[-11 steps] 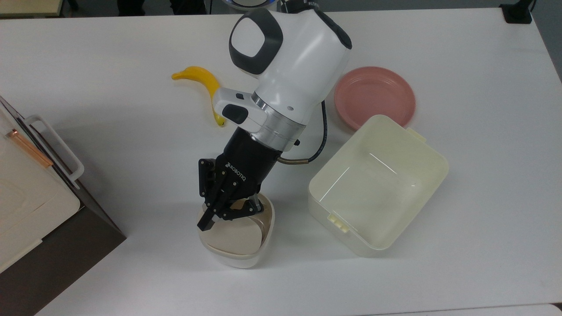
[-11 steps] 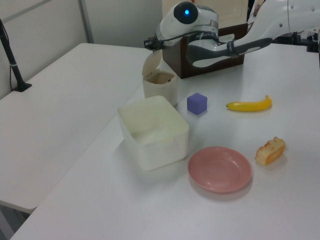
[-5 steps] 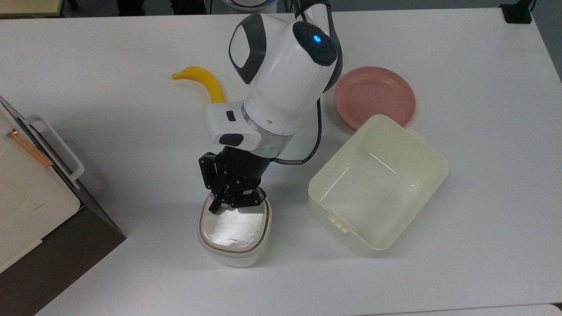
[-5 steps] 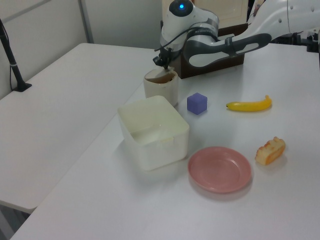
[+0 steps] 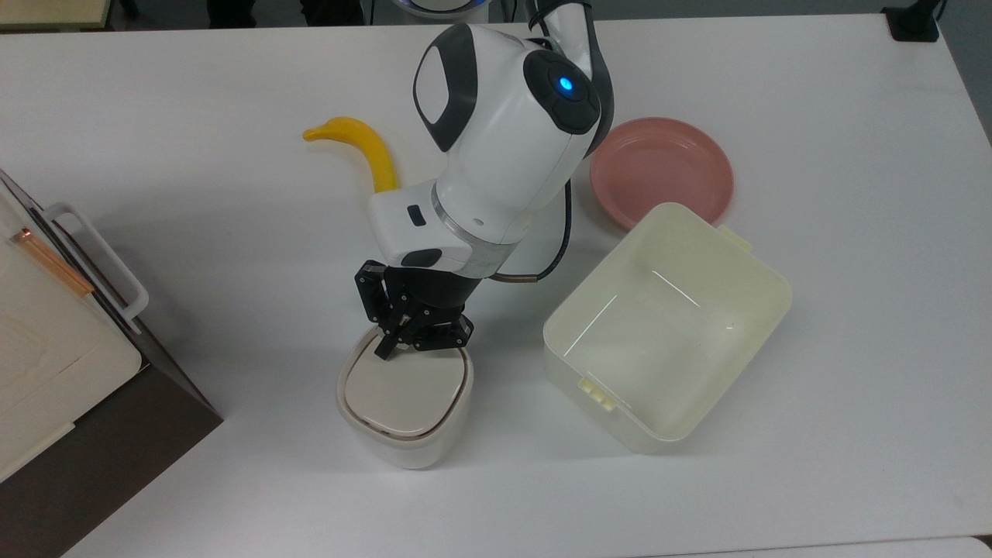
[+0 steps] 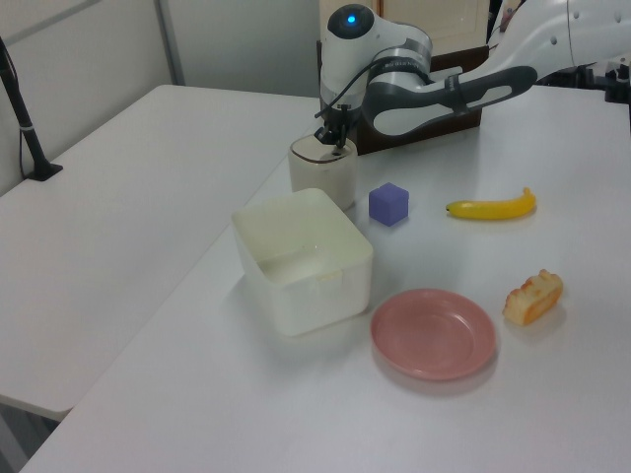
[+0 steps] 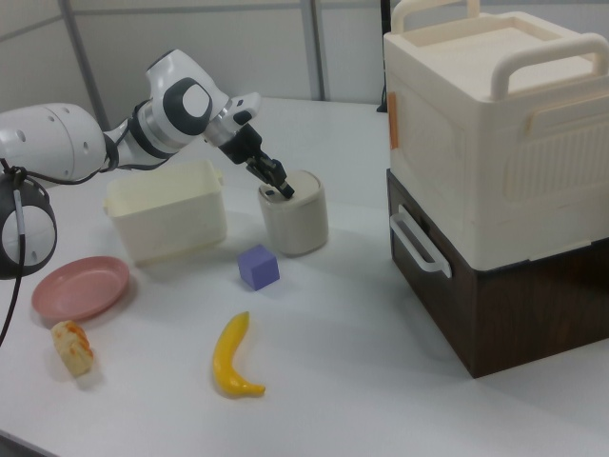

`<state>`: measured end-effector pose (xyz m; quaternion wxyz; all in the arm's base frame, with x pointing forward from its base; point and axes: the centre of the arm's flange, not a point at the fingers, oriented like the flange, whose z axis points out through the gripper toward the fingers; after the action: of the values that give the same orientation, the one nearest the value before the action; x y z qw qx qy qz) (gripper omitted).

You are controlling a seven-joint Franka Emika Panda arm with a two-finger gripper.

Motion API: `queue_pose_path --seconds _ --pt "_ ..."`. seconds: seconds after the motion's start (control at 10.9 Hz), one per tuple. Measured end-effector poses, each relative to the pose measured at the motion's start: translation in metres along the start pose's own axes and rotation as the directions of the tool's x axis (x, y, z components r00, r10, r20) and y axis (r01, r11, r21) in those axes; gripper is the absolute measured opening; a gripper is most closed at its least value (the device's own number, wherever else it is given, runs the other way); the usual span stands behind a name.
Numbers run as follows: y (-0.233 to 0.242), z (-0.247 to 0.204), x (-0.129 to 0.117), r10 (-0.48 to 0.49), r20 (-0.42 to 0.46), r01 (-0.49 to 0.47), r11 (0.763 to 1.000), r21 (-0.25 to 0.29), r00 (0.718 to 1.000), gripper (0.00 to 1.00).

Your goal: Close the trash can

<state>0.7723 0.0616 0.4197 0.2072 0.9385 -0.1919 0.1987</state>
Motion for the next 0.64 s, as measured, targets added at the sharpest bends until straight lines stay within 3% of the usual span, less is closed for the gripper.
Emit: queue_pose_path --seconds 0.18,0.46,0.64 --pt "0.0019 -0.0001 0.0 0.002 0.004 -0.002 1.0 0.001 1.0 0.01" --pt "0.0008 -0.0032 0.0009 0.096 0.01 -0.097 0.995 0.025 0.995 0.01" --pt "-0.007 -0.0081 0.0038 0.203 -0.024 -0.2 0.976 0.081 0.979 0.01"
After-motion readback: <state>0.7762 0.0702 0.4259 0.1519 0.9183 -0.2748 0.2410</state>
